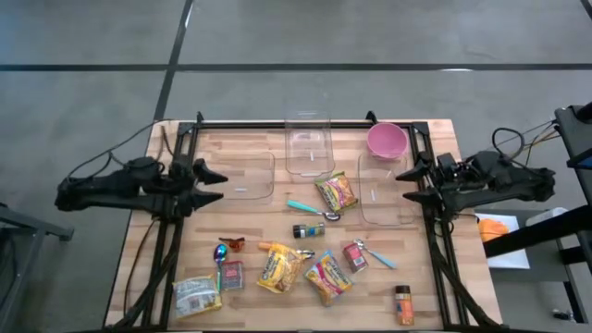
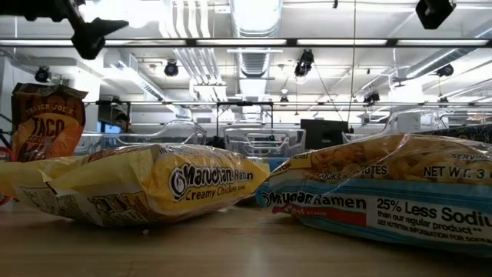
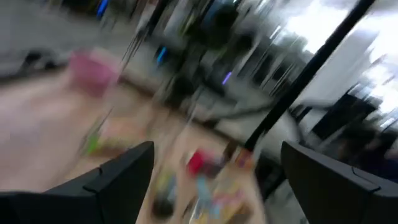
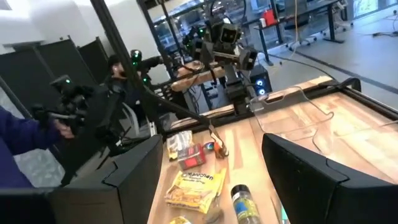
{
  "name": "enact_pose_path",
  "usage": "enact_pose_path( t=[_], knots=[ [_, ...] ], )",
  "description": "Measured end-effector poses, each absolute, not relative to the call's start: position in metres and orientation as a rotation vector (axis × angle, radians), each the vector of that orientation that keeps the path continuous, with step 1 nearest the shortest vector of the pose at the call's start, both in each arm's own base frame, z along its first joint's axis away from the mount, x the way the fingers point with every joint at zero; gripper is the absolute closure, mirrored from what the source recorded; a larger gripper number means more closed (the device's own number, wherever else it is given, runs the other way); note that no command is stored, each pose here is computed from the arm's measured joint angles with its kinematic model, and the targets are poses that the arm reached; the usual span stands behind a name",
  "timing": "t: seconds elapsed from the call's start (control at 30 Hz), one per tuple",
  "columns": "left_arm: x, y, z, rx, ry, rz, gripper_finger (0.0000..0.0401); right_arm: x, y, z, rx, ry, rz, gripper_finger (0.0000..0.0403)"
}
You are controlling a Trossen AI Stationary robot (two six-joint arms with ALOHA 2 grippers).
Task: Pick & Place Food Item
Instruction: Put the orange seasoning bag into the left transparent bin
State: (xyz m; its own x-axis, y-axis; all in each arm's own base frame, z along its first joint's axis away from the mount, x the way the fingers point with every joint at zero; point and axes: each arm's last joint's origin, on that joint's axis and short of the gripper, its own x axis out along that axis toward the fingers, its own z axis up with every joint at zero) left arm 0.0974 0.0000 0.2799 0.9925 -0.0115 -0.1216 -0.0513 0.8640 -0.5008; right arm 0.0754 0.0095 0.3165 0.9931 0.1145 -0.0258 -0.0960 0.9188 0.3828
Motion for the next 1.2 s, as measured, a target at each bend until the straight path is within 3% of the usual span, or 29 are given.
enact_pose_path(
  t=[0.1, 0.4, 0.93, 1.2],
  knots=[
    [0.1, 0.001, 0.293, -0.505, 0.198, 0.087, 0.0043, 0.082, 0.01, 0.314, 0.424, 0.076, 0.093, 0.0131],
    [0.108, 0.002, 0.312, -0.465, 0.172, 0.081, 0.0043, 0.095, 0.013, 0.32, 0.477, 0.048, 0.147, 0.0131],
    [0.113, 0.003, 0.294, -0.835, 0.201, 0.188, 0.0043, 0.098, 0.014, 0.332, 0.43, -0.078, 0.179, 0.0131],
    [0.121, -0.001, 0.301, -0.881, 0.199, 0.042, 0.0043, 0.106, 0.015, 0.334, 0.392, -0.048, 0.161, 0.0131]
  ],
)
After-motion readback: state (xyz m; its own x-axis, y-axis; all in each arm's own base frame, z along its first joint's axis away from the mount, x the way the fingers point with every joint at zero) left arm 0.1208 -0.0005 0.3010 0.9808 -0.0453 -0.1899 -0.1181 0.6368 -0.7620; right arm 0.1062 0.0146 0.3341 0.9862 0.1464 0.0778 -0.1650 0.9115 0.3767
